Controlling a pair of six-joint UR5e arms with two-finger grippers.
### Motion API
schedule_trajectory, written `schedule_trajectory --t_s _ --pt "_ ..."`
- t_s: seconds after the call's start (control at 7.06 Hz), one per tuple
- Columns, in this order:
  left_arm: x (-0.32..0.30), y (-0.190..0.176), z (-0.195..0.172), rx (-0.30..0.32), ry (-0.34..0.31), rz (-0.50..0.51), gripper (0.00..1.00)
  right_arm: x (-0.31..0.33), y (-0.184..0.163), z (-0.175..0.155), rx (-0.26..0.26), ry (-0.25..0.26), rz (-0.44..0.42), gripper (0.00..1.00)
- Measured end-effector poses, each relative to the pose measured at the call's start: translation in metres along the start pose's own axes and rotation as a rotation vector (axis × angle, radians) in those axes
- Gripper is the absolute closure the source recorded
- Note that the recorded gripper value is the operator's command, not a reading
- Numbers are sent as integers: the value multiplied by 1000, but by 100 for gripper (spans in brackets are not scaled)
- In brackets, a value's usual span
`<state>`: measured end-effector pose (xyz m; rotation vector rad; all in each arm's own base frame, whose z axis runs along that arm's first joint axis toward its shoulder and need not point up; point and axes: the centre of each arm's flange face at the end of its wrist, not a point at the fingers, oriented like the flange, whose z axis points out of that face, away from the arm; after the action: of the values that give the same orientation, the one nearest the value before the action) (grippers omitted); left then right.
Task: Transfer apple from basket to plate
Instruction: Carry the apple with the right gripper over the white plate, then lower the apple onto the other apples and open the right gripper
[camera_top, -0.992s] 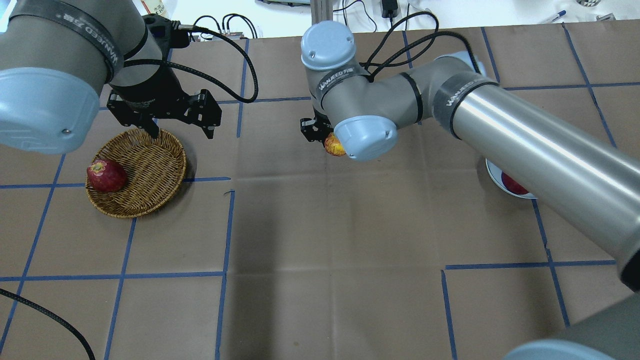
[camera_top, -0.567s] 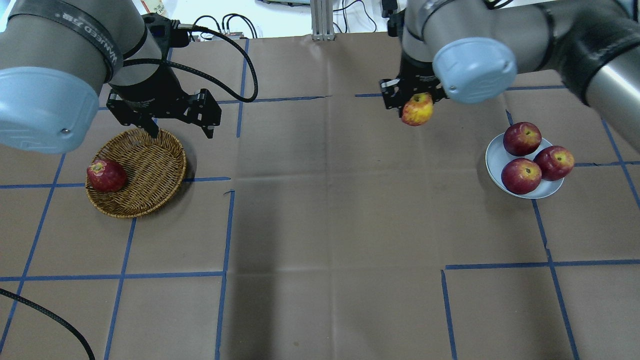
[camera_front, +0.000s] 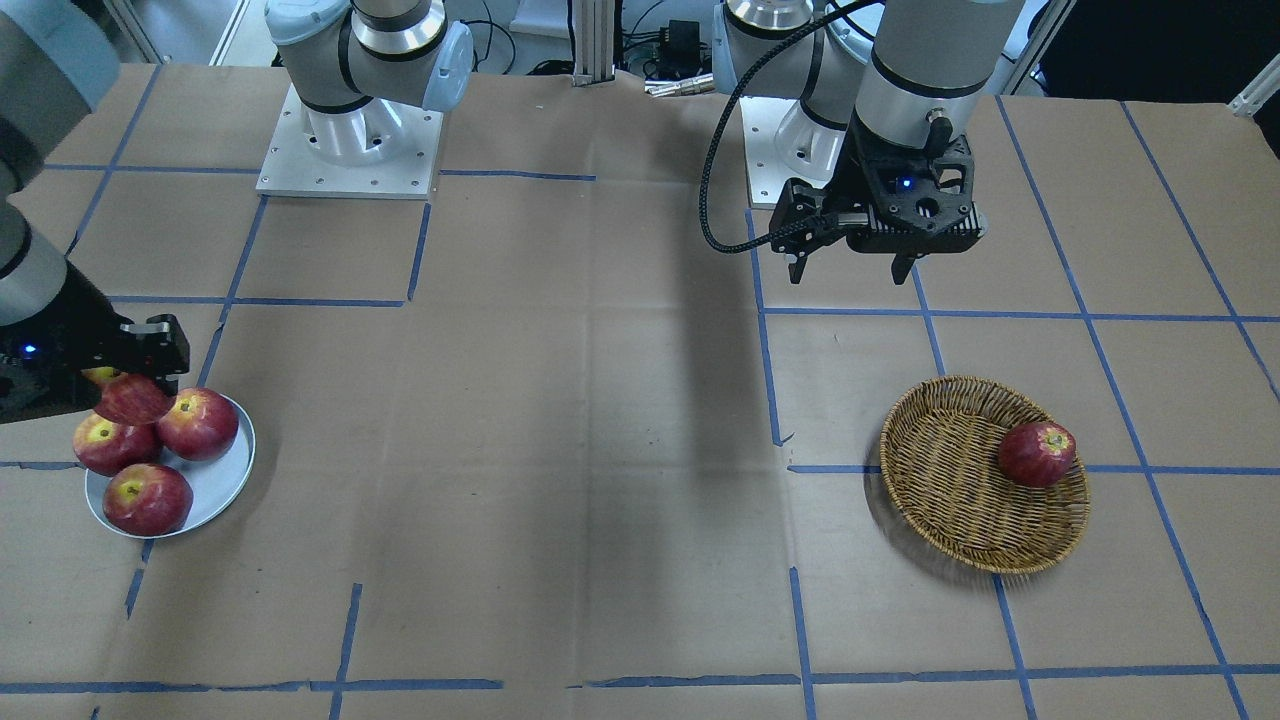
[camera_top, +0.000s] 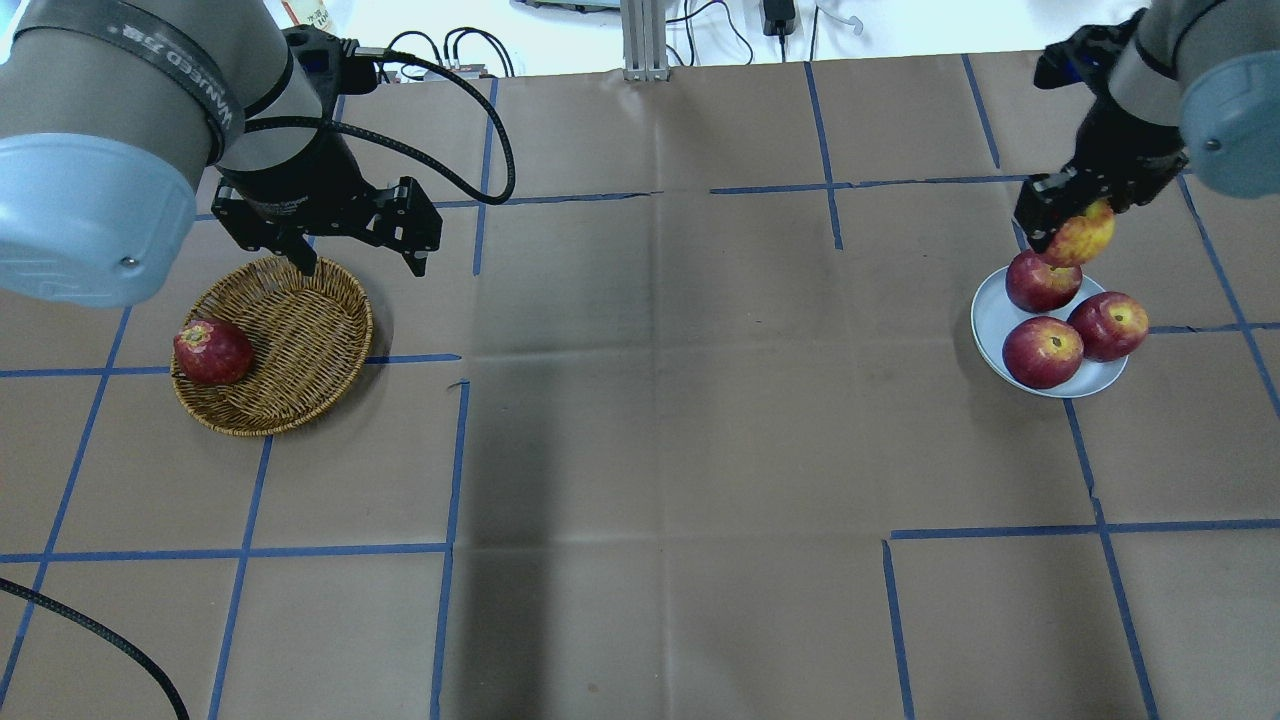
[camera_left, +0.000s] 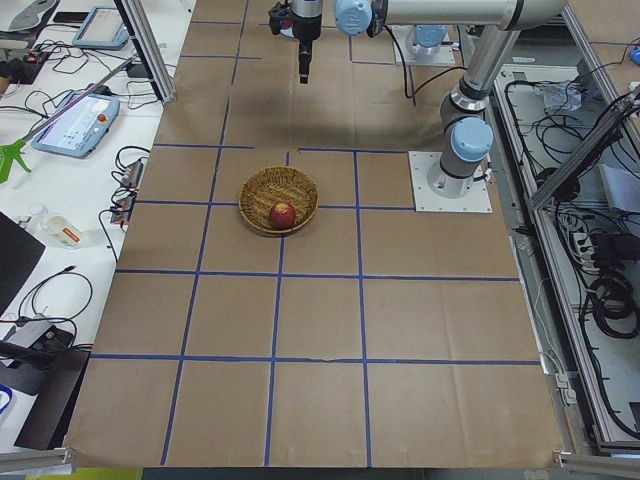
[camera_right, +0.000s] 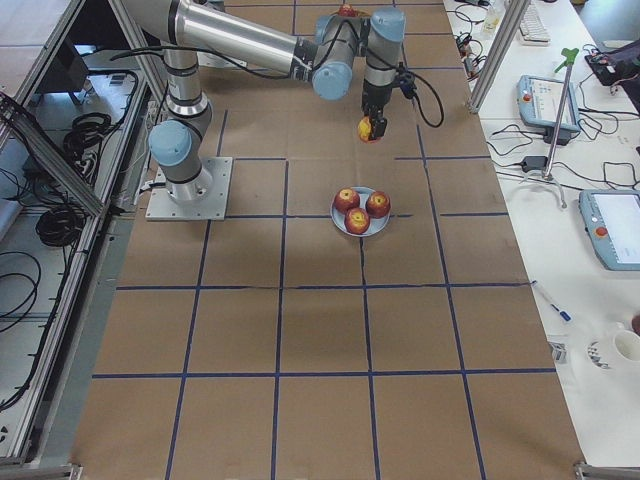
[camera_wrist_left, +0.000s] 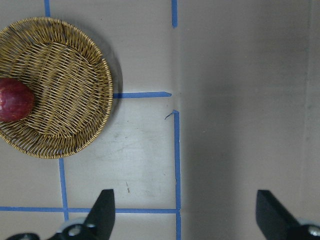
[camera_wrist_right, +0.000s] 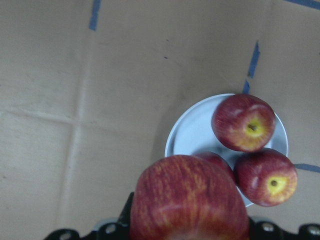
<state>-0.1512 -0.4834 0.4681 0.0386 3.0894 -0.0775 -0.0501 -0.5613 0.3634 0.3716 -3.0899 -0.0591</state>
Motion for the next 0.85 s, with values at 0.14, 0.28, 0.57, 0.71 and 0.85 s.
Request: schedule_trajectory --t_s 0.14,0.28,0.57,0.71,0.85 --pt "0 0 0 0 0 1 1 23 11 21 9 -15 -6 53" --pt "0 0 0 0 0 1 1 33 19 46 25 -14 -10 53" --pt "0 0 -1 1 0 1 1 33 28 78 52 4 -12 53" --pt "0 0 -1 1 0 1 1 35 29 84 62 11 -10 53" --pt "0 0 0 1 0 1 1 38 25 93 68 15 -9 53"
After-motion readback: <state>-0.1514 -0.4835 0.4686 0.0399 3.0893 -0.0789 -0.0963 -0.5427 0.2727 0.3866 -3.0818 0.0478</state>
